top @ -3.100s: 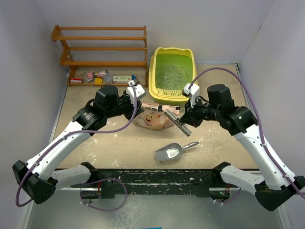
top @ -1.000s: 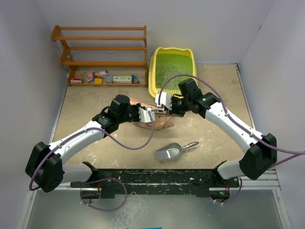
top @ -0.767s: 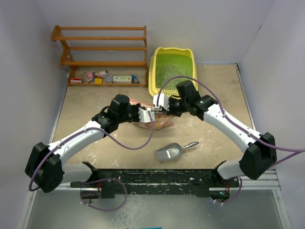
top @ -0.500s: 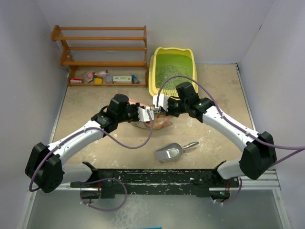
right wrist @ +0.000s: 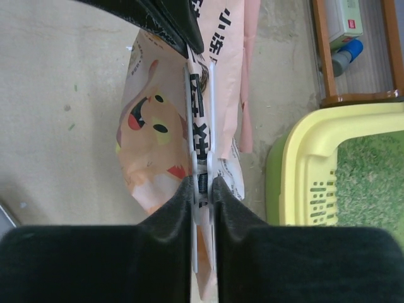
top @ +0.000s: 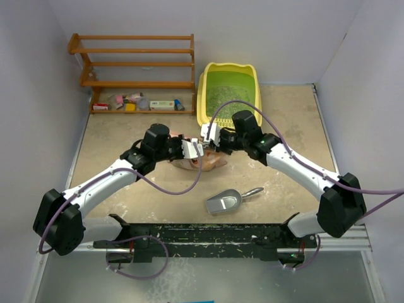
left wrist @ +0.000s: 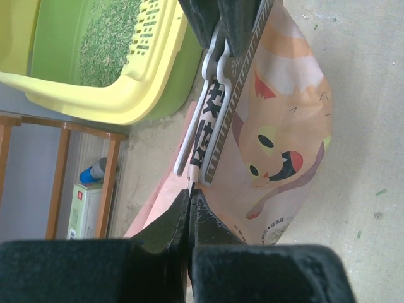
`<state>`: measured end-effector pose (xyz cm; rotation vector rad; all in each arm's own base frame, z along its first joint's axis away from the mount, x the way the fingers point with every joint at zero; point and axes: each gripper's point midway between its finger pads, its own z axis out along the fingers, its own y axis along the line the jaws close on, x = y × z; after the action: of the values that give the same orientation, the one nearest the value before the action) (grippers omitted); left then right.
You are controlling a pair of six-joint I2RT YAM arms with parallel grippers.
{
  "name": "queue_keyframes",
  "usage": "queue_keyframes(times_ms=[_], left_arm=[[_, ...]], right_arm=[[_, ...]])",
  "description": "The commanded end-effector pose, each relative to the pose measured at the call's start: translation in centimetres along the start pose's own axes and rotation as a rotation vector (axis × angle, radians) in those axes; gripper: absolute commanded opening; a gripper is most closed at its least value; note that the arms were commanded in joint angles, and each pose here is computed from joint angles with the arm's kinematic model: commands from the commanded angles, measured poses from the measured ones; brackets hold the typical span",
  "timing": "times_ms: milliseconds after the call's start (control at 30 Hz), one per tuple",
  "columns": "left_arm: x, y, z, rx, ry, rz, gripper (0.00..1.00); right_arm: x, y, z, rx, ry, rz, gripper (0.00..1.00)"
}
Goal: Fill the litter box with clean litter
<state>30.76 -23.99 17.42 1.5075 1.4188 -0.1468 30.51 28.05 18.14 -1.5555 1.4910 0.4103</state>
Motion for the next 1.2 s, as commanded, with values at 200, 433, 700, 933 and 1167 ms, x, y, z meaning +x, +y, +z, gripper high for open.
queue_keyframes(times_ms=[200, 433, 700, 933, 1167], left_arm=[[-4.4, 4.1, -2.2, -0.169, -0.136, -0.054, 0.51], [-6.4, 6.5, -5.1, -0.275, -0.156, -0.263, 0.99], [1.4, 13.6, -12.6, -0.812, 0.181, -0.921, 0.99], [6.8, 14.1, -15.0, -0.689, -0.002, -1.354, 0.99], [8.3, 11.5, -15.1, -0.725, 0.016, -1.445, 0.99]], right_arm=[[-2.8, -1.2, -1.9, 0.072, -0.055, 0.043, 0.51], [-4.2, -2.1, -6.3, 0.232, -0.070, 0.233, 0.63], [6.2, -7.9, -15.5, 0.689, 0.318, 0.874, 0.72], [8.7, -8.9, -20.6, 0.880, 0.127, 1.193, 0.74], [8.1, -7.7, -22.1, 0.952, 0.009, 1.281, 0.79]])
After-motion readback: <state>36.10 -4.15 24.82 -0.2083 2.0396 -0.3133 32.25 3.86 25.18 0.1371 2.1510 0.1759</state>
